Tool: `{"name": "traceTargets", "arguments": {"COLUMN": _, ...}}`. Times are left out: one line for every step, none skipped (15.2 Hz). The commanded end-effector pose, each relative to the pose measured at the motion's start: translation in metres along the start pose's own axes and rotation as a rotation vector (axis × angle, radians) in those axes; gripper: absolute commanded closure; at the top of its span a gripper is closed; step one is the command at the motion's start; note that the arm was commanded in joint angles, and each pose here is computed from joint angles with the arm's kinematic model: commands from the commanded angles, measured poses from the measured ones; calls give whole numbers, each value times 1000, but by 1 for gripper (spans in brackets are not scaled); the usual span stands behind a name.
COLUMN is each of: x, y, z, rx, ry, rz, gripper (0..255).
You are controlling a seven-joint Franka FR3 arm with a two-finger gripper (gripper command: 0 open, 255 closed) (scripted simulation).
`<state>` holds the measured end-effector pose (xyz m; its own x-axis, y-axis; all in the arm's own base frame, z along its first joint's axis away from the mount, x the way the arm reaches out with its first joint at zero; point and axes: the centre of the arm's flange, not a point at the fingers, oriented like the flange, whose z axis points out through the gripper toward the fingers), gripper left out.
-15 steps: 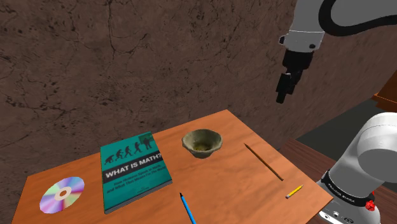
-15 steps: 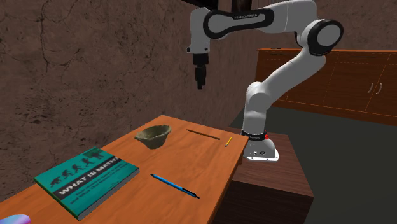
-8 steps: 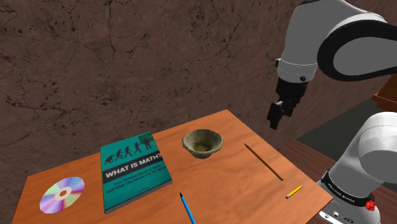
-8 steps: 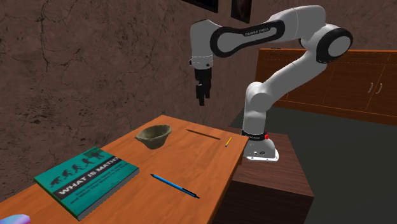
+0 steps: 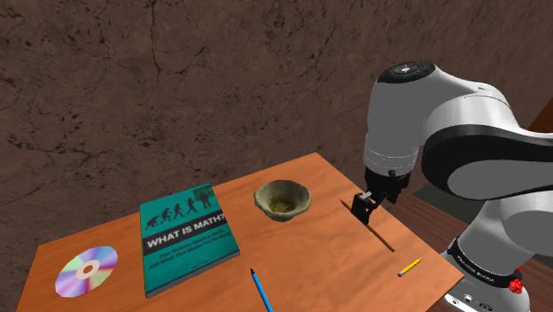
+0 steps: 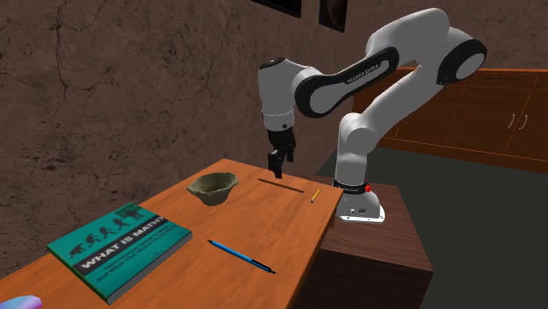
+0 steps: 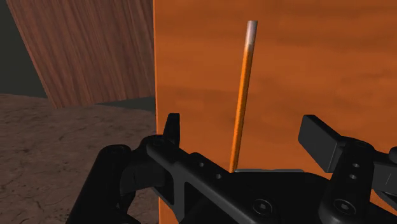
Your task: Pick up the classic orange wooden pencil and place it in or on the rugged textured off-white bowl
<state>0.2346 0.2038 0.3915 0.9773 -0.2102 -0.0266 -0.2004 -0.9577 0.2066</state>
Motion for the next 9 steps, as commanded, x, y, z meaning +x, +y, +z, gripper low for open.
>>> {"name": "traceTargets", "arguments": {"x": -6, "y": -20, "z": 10, "rx": -22, "ry": 1, "rz": 31, "gripper": 0}}
{"name": "traceTargets", "arguments": {"x": -6, "y": -20, "z": 15, "rx": -22, "ry": 1, "rz": 31, "gripper": 0}}
{"name": "traceTargets", "arguments": {"x": -6, "y": -20, "z": 20, "rx": -22, "ry": 1, "rz": 31, "gripper": 0}}
{"name": "traceTargets", "arguments": {"x": -6, "y": -19, "z": 26, "rx": -22, "ry": 1, "rz": 31, "gripper": 0}}
{"name": "traceTargets", "arguments": {"x": -6, "y": -19, "z": 31, "rx": -22, "ry": 1, "rz": 31, "gripper": 0}}
{"name": "traceTargets", "arguments": {"x": -6, "y": -19, "z": 36, "rx": -22, "ry": 1, "rz": 31, "gripper": 0}}
{"name": "traceTargets", "arguments": {"x": -6, "y": -19, "z": 42, "rx": -22, "ry": 1, "rz": 31, "gripper": 0}}
{"name": "traceTargets", "arguments": {"x": -6, "y": -19, "z": 47, "rx": -22, "ry": 1, "rz": 31, "gripper": 0}}
{"name": "traceTargets", "arguments": {"x": -6, "y": -19, "z": 50, "rx": -22, "ry": 1, "rz": 31, "gripper": 0}}
